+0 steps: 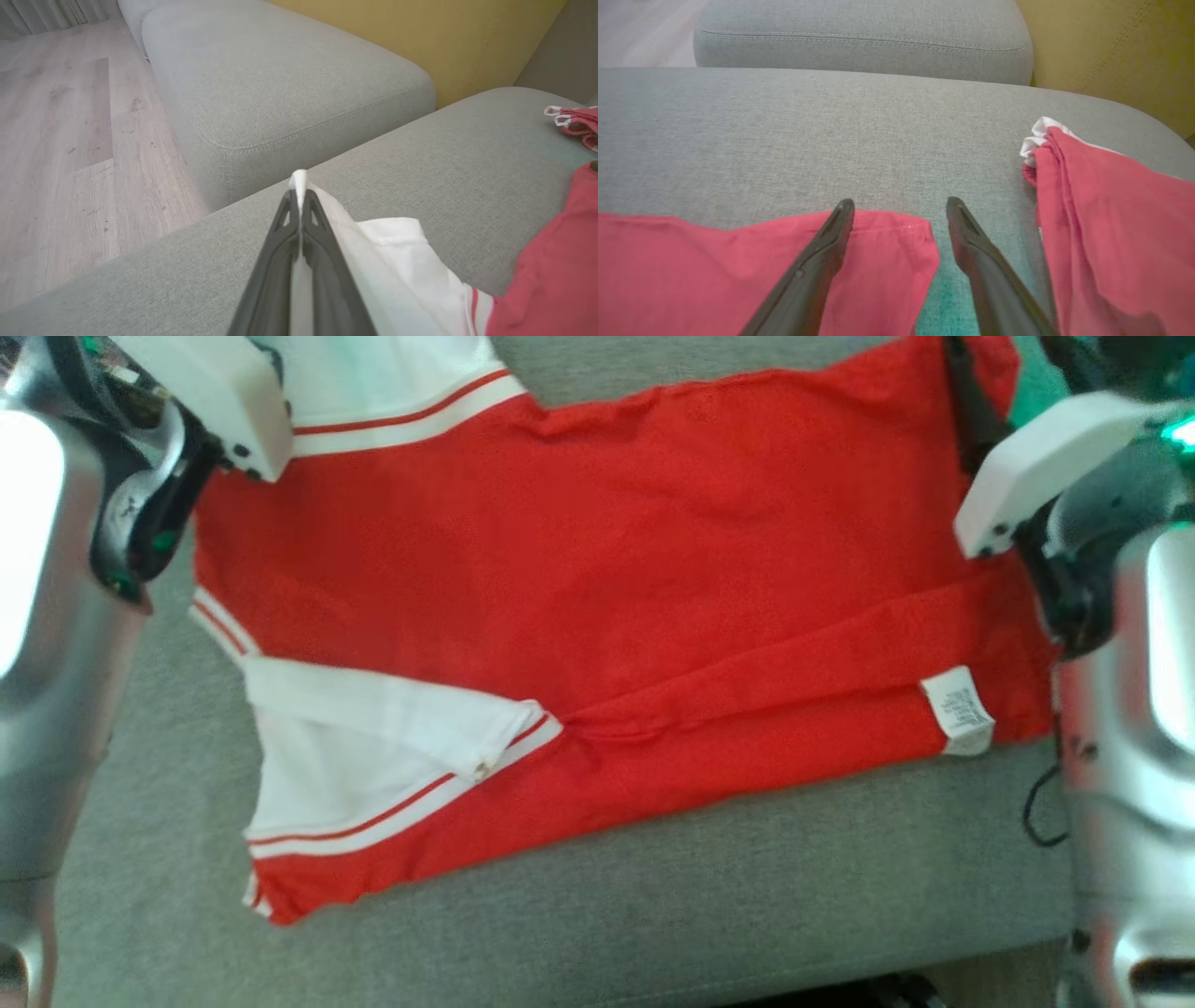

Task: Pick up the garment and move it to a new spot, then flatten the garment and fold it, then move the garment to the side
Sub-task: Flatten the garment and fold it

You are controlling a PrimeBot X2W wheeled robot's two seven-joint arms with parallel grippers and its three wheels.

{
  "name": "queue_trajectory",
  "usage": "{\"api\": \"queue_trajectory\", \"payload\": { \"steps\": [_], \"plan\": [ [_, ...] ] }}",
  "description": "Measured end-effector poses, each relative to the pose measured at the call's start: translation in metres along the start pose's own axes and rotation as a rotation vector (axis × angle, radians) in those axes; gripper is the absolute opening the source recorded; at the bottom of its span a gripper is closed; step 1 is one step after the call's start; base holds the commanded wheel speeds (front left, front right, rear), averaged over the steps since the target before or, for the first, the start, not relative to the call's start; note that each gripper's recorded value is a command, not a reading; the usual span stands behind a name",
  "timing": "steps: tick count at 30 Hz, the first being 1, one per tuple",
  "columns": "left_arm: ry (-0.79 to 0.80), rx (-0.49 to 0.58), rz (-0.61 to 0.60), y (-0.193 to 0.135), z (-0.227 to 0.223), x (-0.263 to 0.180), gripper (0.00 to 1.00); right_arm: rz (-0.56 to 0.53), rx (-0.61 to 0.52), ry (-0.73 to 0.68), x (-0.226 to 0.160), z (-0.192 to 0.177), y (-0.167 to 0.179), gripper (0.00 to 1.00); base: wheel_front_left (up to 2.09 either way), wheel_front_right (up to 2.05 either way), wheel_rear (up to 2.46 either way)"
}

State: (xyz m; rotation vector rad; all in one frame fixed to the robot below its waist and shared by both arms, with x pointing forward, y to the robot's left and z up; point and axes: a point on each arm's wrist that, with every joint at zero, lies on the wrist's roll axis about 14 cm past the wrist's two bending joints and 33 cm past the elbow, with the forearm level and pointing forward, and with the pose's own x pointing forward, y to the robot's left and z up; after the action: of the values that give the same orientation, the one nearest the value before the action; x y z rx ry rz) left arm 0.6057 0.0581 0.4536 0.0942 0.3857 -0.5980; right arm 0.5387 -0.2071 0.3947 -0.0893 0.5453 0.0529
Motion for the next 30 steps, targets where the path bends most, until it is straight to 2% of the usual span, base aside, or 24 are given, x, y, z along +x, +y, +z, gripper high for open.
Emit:
{"api": "queue_trajectory", "payload": {
  "steps": [5,6,7,8,9,10,12,13,19,25,30],
  "plan": [
    [-0.032,0.008,0.008,0.0,0.007,-0.013,0.0,0.005,-0.027,0.08,0.013,-0.006,0.001,1.0,0.0,0.0,0.0],
    [-0.039,0.007,0.006,-0.001,0.008,-0.016,0.0,0.01,-0.025,0.123,0.016,-0.014,0.001,0.85,0.0,0.0,0.0],
    [-0.037,0.005,0.005,-0.002,0.006,-0.017,0.0,0.015,-0.016,0.136,0.017,-0.016,0.002,0.65,0.0,0.0,0.0],
    [-0.032,0.004,0.005,-0.003,0.004,-0.018,0.0,0.02,-0.008,0.149,0.018,-0.019,0.003,0.52,0.0,0.0,0.0],
    [-0.03,0.004,0.004,-0.003,0.003,-0.018,0.0,0.022,-0.003,0.159,0.019,-0.02,0.004,0.45,0.0,0.0,0.0],
    [-0.033,0.004,0.005,-0.003,0.003,-0.019,0.0,0.022,-0.001,0.165,0.02,-0.021,0.003,0.42,0.0,0.0,0.0],
    [-0.036,0.002,0.008,-0.002,0.004,-0.02,0.0,0.025,0.006,0.175,0.022,-0.02,0.003,0.18,0.0,0.0,0.0],
    [-0.039,0.002,0.009,-0.002,0.005,-0.02,0.0,0.026,0.008,0.174,0.023,-0.018,0.004,0.0,0.0,0.0,0.0],
    [-0.055,0.002,0.008,-0.007,0.007,-0.028,0.0,0.024,0.018,0.149,0.019,-0.011,0.002,0.0,0.0,0.0,0.0],
    [-0.13,-0.011,0.01,-0.017,0.024,-0.049,0.0,0.017,0.035,-0.014,0.001,0.026,-0.001,0.0,0.0,0.0,0.0],
    [-0.195,-0.041,0.007,-0.033,0.033,-0.079,0.0,0.03,0.055,-0.049,-0.023,0.02,0.003,0.0,0.0,0.0,0.0]
  ]
}}
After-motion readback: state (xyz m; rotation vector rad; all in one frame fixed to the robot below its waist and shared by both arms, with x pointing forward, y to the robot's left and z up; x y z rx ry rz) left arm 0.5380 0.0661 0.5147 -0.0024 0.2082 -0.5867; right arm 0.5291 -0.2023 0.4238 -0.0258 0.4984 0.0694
